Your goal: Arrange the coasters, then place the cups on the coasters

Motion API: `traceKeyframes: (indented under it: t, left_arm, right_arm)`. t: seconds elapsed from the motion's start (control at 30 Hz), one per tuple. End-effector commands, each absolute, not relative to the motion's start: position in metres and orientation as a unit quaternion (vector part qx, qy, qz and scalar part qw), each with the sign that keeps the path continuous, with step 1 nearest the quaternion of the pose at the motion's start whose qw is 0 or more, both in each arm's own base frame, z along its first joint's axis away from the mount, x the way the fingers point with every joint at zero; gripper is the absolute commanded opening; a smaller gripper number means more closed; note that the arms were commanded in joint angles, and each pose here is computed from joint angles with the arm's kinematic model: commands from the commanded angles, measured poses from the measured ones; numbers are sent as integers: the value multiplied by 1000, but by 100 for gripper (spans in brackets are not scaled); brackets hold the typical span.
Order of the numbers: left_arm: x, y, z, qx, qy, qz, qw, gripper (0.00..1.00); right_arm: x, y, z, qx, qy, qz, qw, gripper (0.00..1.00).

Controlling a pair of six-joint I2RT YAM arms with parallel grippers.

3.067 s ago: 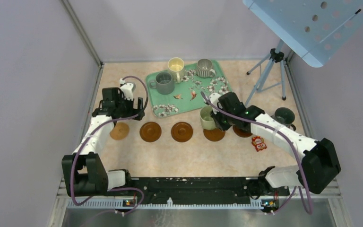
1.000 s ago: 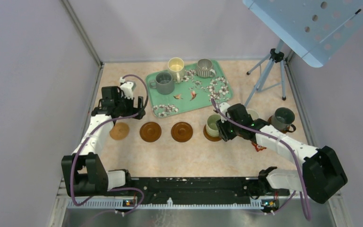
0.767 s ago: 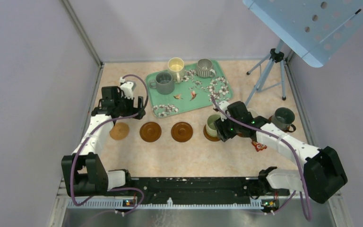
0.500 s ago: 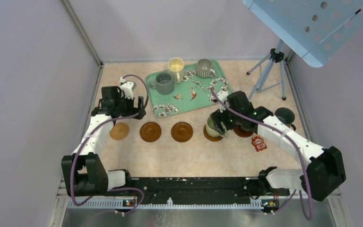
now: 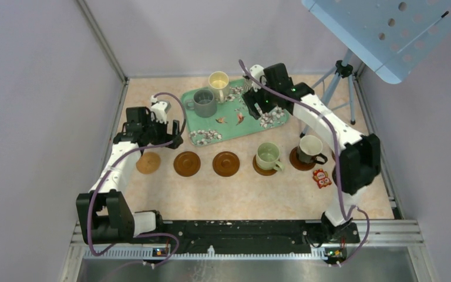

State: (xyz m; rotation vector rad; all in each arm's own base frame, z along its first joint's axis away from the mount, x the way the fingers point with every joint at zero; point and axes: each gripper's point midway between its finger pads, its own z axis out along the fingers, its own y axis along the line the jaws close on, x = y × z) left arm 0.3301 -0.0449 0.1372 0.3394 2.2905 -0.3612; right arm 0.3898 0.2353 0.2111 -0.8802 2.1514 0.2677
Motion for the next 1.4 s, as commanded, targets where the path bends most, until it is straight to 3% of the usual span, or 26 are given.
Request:
traceKeyframes:
  t: [0.0, 0.43, 1.1, 1.23, 1.37]
  left_arm:
    - [334, -53, 155, 158, 885, -162, 406, 99]
    - [328, -65, 159, 182, 875, -195, 404, 99]
    - [330, -58, 163, 180, 874, -173, 417, 99]
    - [331, -58, 164, 179, 874, -171, 417, 99]
    - [330, -55, 162, 175, 876, -164, 418, 99]
  right_arm:
    - [446, 235, 202, -348, 850, 90, 385, 77]
    - [557, 203, 161, -333, 854, 30, 398, 77]
    - [613, 204, 97, -325, 847, 19, 420, 77]
    - [615, 211, 99, -325, 843, 34, 427, 71]
    - [611, 219, 101, -325, 842, 60, 427, 56]
